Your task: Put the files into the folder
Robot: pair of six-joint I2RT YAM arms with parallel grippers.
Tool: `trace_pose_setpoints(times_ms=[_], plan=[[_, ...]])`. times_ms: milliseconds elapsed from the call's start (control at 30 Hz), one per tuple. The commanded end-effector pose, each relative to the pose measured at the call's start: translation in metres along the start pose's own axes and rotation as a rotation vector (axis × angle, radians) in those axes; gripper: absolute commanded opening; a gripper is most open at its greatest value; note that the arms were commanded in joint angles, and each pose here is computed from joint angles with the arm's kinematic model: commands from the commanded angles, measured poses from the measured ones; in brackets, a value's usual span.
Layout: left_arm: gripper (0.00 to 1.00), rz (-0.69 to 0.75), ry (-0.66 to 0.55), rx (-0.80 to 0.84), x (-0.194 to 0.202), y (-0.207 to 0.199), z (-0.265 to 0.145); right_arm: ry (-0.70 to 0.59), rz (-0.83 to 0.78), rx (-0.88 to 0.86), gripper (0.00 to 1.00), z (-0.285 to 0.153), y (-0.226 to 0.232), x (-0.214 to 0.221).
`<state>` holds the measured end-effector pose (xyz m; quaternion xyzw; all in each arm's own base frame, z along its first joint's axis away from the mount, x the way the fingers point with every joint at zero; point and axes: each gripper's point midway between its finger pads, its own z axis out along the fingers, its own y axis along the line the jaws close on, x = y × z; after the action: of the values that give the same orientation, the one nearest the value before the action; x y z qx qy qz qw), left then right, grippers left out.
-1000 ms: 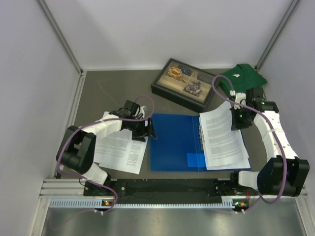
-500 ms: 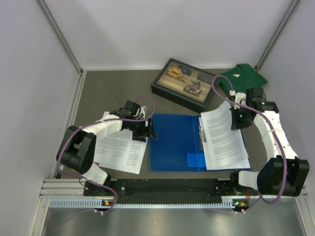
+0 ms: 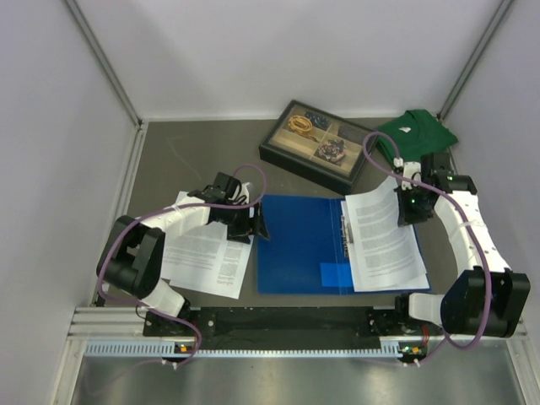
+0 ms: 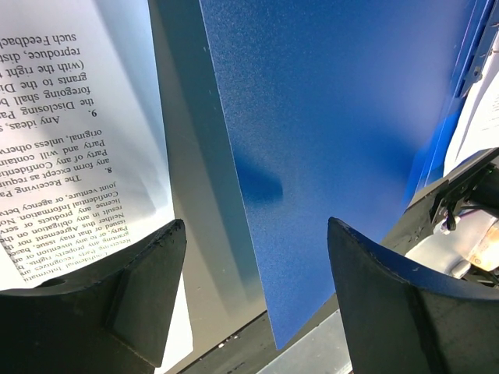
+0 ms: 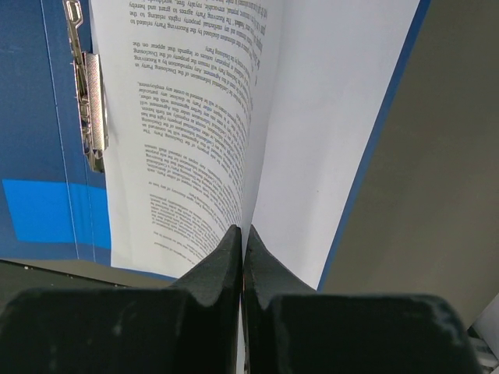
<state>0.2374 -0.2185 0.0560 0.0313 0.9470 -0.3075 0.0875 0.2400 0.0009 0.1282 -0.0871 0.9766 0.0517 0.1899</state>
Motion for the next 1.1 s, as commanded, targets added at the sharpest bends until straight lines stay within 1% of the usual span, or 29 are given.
trace_pose_setpoints(times_ms=[0, 367, 633, 800, 933, 1067], plan=[[0.77, 0.041, -0.028, 0.037, -0.013, -0.014, -0.003, -0.002, 0.008, 0.026, 0.00, -0.003, -0.006, -0.001], [0.79, 0.047, -0.022, 0.040, -0.012, -0.016, -0.002, -0.006, 0.006, 0.037, 0.00, -0.005, -0.007, 0.000], [0.79, 0.045, -0.018, 0.051, -0.013, -0.019, 0.001, -0.011, -0.014, -0.043, 0.00, 0.001, 0.007, -0.005], [0.79, 0.047, -0.018, 0.055, -0.013, -0.021, 0.001, 0.016, 0.000, -0.067, 0.00, 0.006, 0.012, -0.003], [0.79, 0.050, -0.019, 0.055, -0.014, -0.023, 0.001, 0.064, 0.026, -0.066, 0.00, 0.013, 0.011, 0.002], [0.79, 0.050, -0.011, 0.054, -0.012, -0.023, 0.002, 0.108, 0.055, -0.016, 0.00, 0.021, 0.002, 0.004]])
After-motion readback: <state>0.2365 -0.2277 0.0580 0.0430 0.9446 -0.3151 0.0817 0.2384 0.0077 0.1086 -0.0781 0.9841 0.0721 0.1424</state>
